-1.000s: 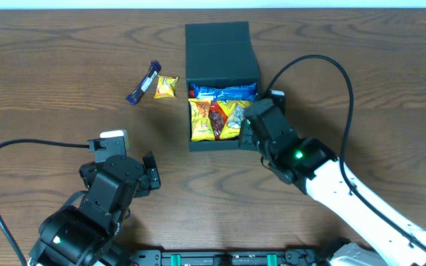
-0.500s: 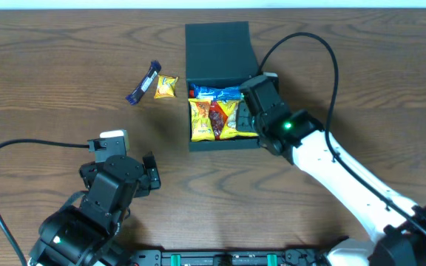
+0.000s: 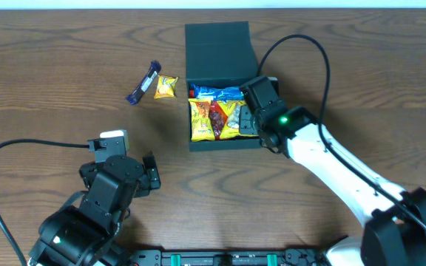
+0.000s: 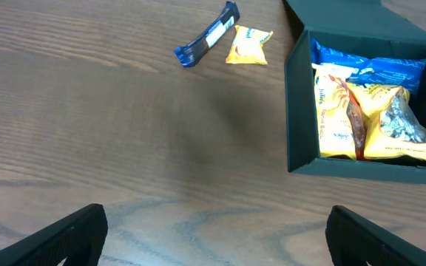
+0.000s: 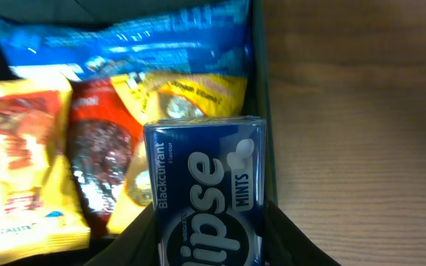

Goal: Pack container
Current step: 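Lower the Eclipse tin upright into the box's right edge and release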

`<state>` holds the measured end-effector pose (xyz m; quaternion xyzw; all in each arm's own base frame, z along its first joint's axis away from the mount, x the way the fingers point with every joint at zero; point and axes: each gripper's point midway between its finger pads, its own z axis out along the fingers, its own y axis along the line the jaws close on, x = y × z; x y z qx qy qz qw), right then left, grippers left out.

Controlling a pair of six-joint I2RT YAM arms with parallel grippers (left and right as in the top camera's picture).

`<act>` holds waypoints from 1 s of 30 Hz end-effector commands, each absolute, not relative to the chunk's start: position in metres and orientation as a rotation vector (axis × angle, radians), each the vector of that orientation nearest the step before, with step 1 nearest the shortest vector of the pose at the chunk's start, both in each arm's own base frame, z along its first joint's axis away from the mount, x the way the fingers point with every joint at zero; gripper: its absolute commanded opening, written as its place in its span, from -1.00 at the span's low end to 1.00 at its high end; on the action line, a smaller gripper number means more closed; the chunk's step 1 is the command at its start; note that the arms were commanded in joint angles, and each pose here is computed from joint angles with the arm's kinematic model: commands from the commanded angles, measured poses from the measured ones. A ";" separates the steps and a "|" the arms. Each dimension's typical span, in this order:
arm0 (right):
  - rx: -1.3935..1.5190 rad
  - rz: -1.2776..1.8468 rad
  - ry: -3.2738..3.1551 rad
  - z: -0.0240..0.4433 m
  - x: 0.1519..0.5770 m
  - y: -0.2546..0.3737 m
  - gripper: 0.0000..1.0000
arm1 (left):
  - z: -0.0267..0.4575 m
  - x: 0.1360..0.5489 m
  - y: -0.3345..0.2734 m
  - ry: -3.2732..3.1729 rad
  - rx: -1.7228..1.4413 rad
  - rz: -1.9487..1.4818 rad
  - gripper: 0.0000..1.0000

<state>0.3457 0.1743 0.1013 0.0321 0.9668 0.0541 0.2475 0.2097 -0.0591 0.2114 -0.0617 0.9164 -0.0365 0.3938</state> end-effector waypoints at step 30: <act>0.025 0.032 2.663 0.076 0.358 0.169 -0.44 | 0.211 0.210 -0.057 2.325 -0.170 -0.085 0.91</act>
